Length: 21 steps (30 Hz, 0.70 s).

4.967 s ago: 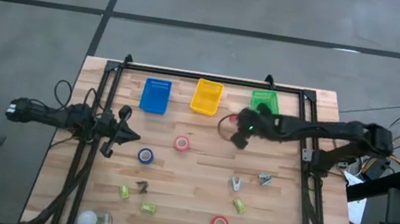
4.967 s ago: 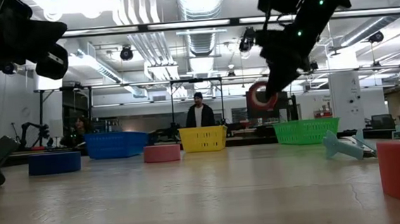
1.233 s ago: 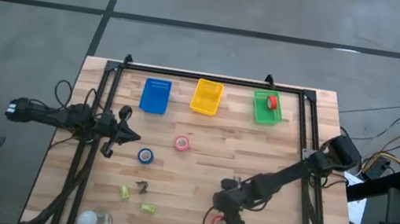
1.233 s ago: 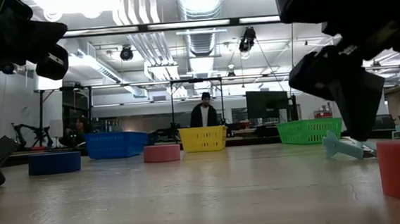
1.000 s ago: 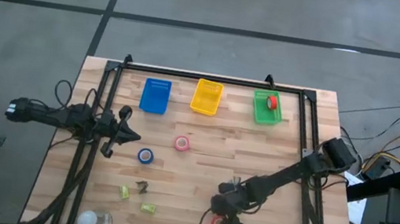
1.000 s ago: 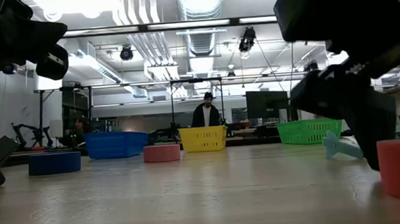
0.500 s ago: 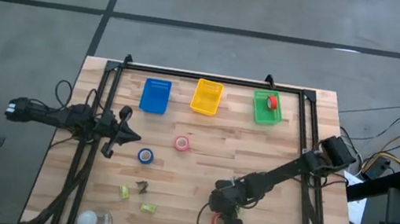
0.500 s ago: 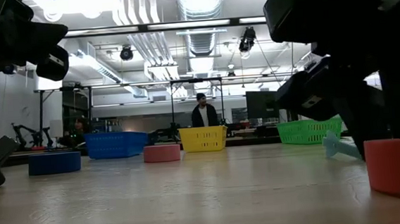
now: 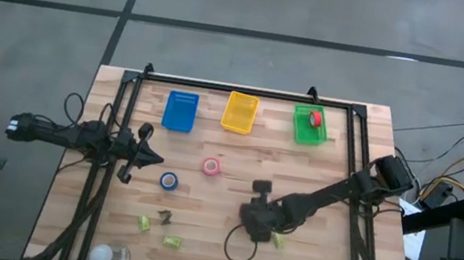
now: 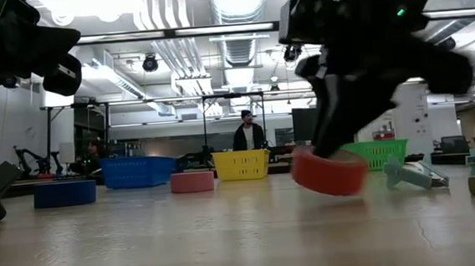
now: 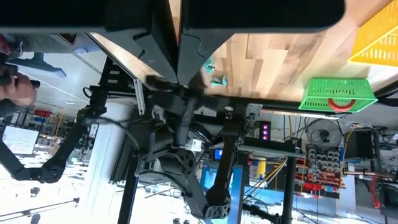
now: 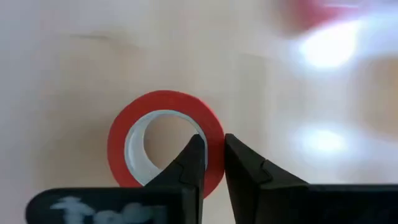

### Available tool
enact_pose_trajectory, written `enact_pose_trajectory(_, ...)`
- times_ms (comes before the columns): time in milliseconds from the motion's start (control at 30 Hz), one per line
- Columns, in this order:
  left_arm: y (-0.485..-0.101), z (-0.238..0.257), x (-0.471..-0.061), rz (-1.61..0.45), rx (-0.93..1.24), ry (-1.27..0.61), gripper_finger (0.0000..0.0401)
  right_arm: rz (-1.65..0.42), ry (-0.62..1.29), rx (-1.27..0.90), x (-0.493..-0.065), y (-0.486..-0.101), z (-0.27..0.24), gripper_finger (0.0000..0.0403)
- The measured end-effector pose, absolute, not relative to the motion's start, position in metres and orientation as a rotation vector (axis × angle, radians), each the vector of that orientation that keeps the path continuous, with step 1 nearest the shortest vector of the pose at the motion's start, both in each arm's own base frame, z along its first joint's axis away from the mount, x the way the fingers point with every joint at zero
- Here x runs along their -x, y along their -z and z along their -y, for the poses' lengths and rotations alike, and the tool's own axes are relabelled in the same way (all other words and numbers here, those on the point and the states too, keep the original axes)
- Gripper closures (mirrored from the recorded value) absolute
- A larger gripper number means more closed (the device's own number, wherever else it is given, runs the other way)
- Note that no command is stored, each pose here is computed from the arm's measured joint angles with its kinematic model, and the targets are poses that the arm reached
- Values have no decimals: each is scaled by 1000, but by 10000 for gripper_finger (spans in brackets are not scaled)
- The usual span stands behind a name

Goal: Pick and place Stapler, Stapler remover, tape
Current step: Put the red tape into the green bin

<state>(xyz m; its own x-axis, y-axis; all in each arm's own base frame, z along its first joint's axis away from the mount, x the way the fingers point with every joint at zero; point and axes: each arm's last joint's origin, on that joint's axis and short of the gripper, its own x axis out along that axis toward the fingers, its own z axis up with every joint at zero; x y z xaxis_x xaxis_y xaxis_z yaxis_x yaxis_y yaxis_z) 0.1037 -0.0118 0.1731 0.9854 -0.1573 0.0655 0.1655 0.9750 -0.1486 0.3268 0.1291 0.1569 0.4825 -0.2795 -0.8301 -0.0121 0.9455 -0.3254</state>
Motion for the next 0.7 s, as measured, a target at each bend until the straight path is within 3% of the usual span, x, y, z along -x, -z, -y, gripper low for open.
enact_pose_trajectory(167, -173, 12, -104, 53, 154, 163, 391, -927, 511, 455, -321, -156, -117, 364)
enact_pose_trajectory(267, -173, 12, -104, 53, 154, 163, 391, -872, 625, 507, -317, -152, -113, 362)
enact_pose_trajectory(700, -173, 12, -104, 50, 154, 162, 391, -838, 706, 555, -296, -109, -100, 349)
